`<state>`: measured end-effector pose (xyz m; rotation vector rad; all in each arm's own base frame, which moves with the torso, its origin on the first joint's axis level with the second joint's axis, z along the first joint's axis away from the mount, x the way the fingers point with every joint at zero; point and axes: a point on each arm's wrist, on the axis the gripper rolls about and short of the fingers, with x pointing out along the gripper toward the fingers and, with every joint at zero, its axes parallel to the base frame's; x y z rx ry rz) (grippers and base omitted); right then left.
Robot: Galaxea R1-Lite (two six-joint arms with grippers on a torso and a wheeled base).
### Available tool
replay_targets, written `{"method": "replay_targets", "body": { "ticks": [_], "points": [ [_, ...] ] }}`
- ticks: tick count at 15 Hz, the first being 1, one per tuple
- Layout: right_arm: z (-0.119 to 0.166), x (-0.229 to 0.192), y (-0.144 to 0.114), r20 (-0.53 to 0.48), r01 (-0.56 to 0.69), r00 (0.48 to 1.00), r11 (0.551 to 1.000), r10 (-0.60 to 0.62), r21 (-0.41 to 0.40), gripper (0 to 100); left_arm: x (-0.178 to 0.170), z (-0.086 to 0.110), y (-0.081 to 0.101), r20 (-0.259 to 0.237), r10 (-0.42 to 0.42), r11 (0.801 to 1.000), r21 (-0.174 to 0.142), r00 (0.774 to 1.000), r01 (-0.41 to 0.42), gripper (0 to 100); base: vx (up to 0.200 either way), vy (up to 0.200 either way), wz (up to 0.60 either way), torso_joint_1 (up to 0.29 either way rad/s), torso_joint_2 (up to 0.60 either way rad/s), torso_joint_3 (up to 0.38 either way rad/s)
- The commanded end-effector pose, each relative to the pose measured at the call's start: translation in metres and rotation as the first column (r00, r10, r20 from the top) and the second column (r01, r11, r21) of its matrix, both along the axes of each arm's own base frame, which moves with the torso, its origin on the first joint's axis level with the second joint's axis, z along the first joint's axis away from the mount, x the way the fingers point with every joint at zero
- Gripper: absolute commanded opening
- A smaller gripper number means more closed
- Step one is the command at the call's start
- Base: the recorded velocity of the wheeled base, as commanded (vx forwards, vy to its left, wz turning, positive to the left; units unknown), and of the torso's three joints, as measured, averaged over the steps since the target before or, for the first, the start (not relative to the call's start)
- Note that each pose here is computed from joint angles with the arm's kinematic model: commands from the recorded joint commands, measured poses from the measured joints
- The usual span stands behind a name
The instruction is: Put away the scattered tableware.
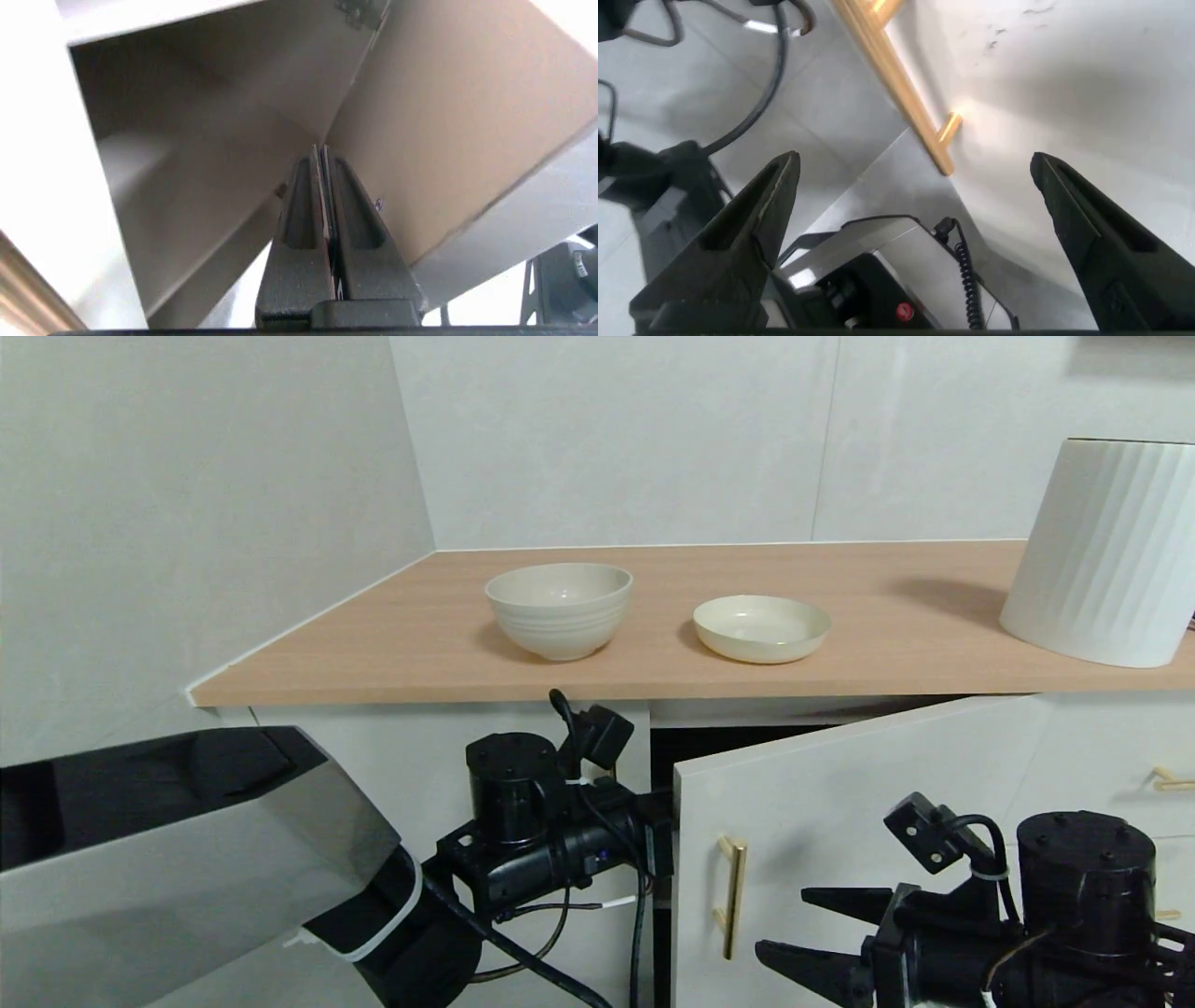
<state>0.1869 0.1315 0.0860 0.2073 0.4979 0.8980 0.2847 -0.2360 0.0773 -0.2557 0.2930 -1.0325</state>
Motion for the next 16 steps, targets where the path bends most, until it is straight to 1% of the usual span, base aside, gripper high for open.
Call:
{"method": "replay_targets", "body": {
  "ticks": [1,3,4,6,7,10,11,14,16],
  "points": [
    [0.002,-0.003,-0.002,0.001,-0.005,1.000,1.000,0.005,0.004,100,0.002,-0.001,-0.001,-0.004,0.006,1.000,0.004,1.000,-0.006,0,-0.200,0.000,0.00,0.017,0.01,0.002],
    [0.001,-0.004,-0.002,0.000,-0.007,1.000,1.000,0.007,0.001,100,0.004,-0.003,-0.003,-0.005,0.006,1.000,0.005,1.000,-0.006,0,-0.200,0.000,0.00,0.007,0.00,0.002],
    [0.002,-0.004,-0.002,0.003,-0.006,1.000,1.000,0.006,0.001,100,0.010,-0.007,-0.008,-0.022,0.005,1.000,0.018,1.000,-0.005,0,-0.200,0.000,0.00,0.002,0.00,-0.002],
    [0.001,-0.004,-0.002,0.002,-0.008,1.000,1.000,0.008,0.000,100,0.027,-0.016,-0.020,-0.048,0.007,0.999,0.039,0.999,-0.005,0,0.000,0.000,0.00,0.000,0.00,0.000],
    [0.001,-0.004,-0.002,0.003,-0.008,1.000,1.000,0.008,-0.001,100,0.031,-0.017,-0.024,-0.052,0.006,0.999,0.042,0.999,-0.004,0,0.000,0.000,0.00,0.000,0.00,0.000],
    [0.002,-0.006,-0.002,0.004,-0.010,1.000,1.000,0.010,0.000,100,0.030,-0.013,-0.026,-0.052,0.003,0.999,0.041,0.999,-0.001,0,0.000,0.000,0.00,0.000,0.00,0.000],
    [0.002,-0.006,-0.002,0.004,-0.010,1.000,1.000,0.010,0.000,100,0.029,-0.009,-0.026,-0.046,0.001,0.999,0.036,0.999,0.001,0,-0.200,0.000,0.00,0.002,0.00,0.007],
    [0.002,-0.006,-0.002,0.021,-0.014,1.000,1.000,0.015,-0.014,100,0.028,-0.006,-0.028,-0.038,0.013,0.999,0.035,0.999,-0.011,0,-0.200,0.000,0.00,0.007,0.00,0.004],
    [0.002,-0.007,-0.002,0.022,-0.022,1.000,1.000,0.022,-0.012,100,0.033,-0.008,-0.031,-0.055,0.013,0.999,0.050,0.998,-0.011,0,0.000,0.000,0.00,0.000,0.00,0.000]
  ]
}}
